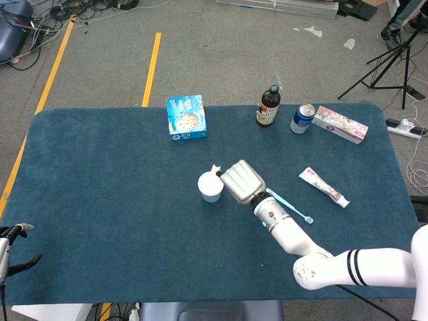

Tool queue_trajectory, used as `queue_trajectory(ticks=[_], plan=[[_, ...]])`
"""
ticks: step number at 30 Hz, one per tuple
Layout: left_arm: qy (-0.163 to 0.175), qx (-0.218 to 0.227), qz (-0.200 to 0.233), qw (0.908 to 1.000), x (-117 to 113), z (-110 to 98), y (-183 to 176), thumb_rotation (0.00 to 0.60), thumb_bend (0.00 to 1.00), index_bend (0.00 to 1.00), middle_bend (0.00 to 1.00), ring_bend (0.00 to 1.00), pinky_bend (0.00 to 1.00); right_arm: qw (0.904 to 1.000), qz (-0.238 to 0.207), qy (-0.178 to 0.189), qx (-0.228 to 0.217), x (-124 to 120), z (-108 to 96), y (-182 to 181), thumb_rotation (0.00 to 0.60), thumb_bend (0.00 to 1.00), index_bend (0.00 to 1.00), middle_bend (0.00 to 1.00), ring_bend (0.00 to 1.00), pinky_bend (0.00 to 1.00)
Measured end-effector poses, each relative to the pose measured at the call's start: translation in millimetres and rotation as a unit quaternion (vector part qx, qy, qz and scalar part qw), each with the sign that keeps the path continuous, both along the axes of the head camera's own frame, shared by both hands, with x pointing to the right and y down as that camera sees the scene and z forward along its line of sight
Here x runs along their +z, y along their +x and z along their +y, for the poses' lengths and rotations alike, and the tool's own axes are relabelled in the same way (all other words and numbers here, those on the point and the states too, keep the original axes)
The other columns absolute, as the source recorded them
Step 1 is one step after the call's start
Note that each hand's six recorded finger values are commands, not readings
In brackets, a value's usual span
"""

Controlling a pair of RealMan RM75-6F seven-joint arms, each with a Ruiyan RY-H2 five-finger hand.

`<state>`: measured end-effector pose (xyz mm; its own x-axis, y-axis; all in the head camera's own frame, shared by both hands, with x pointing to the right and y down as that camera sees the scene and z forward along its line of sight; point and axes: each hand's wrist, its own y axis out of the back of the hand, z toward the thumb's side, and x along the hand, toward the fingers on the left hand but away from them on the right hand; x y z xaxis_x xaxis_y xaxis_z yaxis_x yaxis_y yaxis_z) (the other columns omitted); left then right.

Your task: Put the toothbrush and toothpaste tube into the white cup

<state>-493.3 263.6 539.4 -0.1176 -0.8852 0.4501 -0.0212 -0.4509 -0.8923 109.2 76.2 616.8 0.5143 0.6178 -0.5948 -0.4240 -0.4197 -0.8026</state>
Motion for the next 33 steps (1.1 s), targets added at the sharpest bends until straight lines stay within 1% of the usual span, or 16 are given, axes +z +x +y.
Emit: queue_trajectory(ticks=[6,8,10,13,19,23,33], plan=[[0.002,-0.003,0.0,1.0,-2,0,-1,0.6,0.0,0.38,0.46,0.38,0.36,0.9998,-0.002,-0.02,0.004,14,2,-4,0.6,0.2,0.36,1.0,1.0,1.0],[0.001,-0.005,-0.001,1.0,-3,0,-2,0.6,0.0,0.42,0.46,0.38,0.36,0.9996,-0.002,-0.026,0.004,19,2,-6,0.6,0.2,0.36,1.0,1.0,1.0],[0.001,-0.006,-0.003,1.0,-4,0,-3,0.6,0.0,0.49,0.46,0.38,0.36,0.9995,-0.003,-0.032,0.005,22,2,-7,0.6,0.2,0.37,1.0,1.0,1.0],[0.005,-0.008,-0.006,0.9999,-9,-1,-4,0.6,0.0,0.56,0.47,0.38,0.36,0.9991,-0.006,-0.041,0.006,26,3,-9,0.6,0.2,0.37,1.0,1.0,1.0],[-0.006,-0.011,-0.014,0.9998,-9,1,-7,0.6,0.0,0.66,0.48,0.39,0.36,0.999,-0.004,-0.045,0.001,33,4,-14,0.6,0.21,0.38,1.0,1.0,1.0],[-0.014,-0.013,-0.017,0.9997,-9,2,-7,0.6,0.0,0.7,0.49,0.4,0.37,0.999,0.001,-0.044,0.002,38,1,-15,0.6,0.21,0.39,1.0,1.0,1.0],[-0.017,-0.021,-0.021,0.9994,-10,1,-11,0.6,0.0,0.77,0.51,0.41,0.38,0.9989,0.012,-0.045,0.001,49,-3,-19,0.6,0.21,0.4,1.0,1.0,1.0]])
